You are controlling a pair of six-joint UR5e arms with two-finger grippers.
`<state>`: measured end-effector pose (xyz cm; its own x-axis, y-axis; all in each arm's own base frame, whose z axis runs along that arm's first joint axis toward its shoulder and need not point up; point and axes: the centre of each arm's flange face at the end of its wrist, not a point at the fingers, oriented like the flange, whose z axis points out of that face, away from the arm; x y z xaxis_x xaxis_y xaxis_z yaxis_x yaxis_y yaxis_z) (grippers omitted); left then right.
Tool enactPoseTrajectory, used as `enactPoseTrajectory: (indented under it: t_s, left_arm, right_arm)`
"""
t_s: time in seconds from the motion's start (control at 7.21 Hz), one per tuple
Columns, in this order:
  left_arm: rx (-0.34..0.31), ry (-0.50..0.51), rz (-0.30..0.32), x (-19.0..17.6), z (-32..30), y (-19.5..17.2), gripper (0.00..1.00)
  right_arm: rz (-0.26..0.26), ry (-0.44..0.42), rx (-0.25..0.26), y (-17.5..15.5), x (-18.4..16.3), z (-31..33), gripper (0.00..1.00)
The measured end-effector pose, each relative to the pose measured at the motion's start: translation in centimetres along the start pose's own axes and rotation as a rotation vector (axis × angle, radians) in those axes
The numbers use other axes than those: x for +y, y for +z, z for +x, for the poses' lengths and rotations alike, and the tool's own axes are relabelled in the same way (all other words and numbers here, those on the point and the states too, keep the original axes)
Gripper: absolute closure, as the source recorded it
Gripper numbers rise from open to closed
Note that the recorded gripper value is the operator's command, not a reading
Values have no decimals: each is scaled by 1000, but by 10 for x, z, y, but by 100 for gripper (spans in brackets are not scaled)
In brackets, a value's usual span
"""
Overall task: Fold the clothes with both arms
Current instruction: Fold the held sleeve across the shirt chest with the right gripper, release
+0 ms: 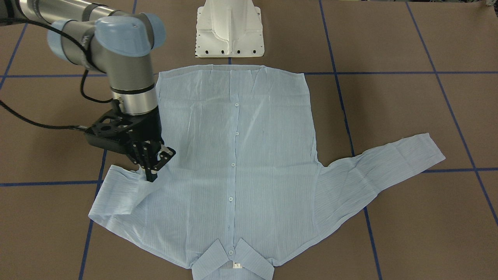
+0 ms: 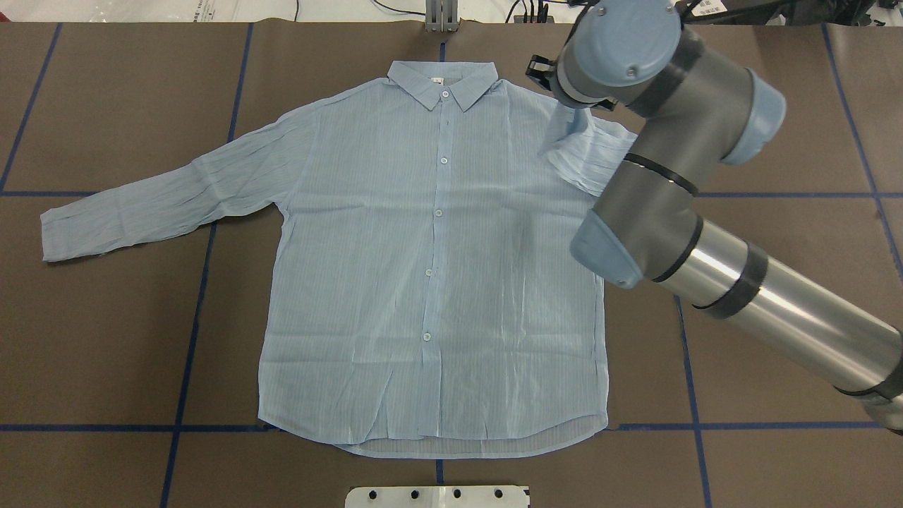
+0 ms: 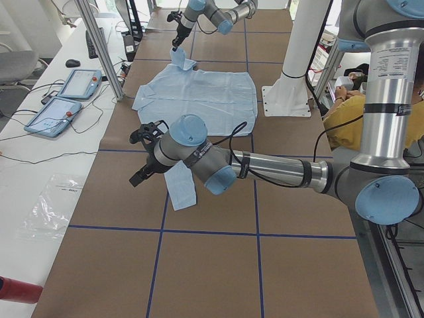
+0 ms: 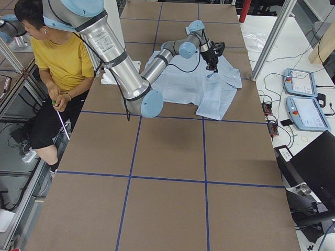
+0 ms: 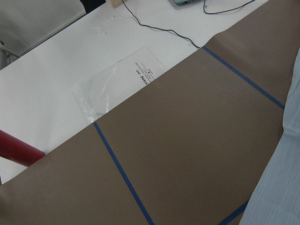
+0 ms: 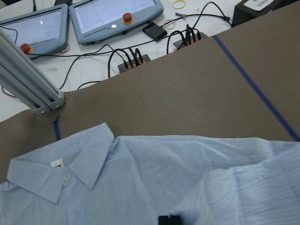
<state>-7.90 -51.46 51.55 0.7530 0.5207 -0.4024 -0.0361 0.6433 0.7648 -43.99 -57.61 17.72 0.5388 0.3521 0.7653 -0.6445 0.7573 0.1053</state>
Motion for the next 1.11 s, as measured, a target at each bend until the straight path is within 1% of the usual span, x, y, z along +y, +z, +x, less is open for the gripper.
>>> enactPoseTrajectory:
  t_s: [0.14,0.28,0.42,0.55,0.69,0.83,0.97,1.11]
  left_arm:
    - [0,-2,-2,2,0,0,0]
    - [0,-4,-4,3,-1,1,0]
    - [0,-5,-6,4,-1,2,0]
    - [0,-7,-7,4,-2,2,0]
    - [0,-8,-9,5,-2,3,0]
    - [0,-10,-11,6,-3,4,0]
    - [-1,-12,-13,7,-4,4,0]
    - [-1,-13,-15,8,-4,5,0]
  right_arm:
    - [48,-10,-65,13,31,-41,100]
    - [90,-21,-146,31,66,-70,100]
    - [105,-30,-187,40,95,-91,100]
    - [100,-38,-207,41,117,-118,100]
    - [87,-46,-217,37,136,-147,100]
    - [72,-55,-224,32,152,-167,59]
    - [57,-60,-231,27,165,-177,1]
    - [47,-61,-231,25,171,-184,0]
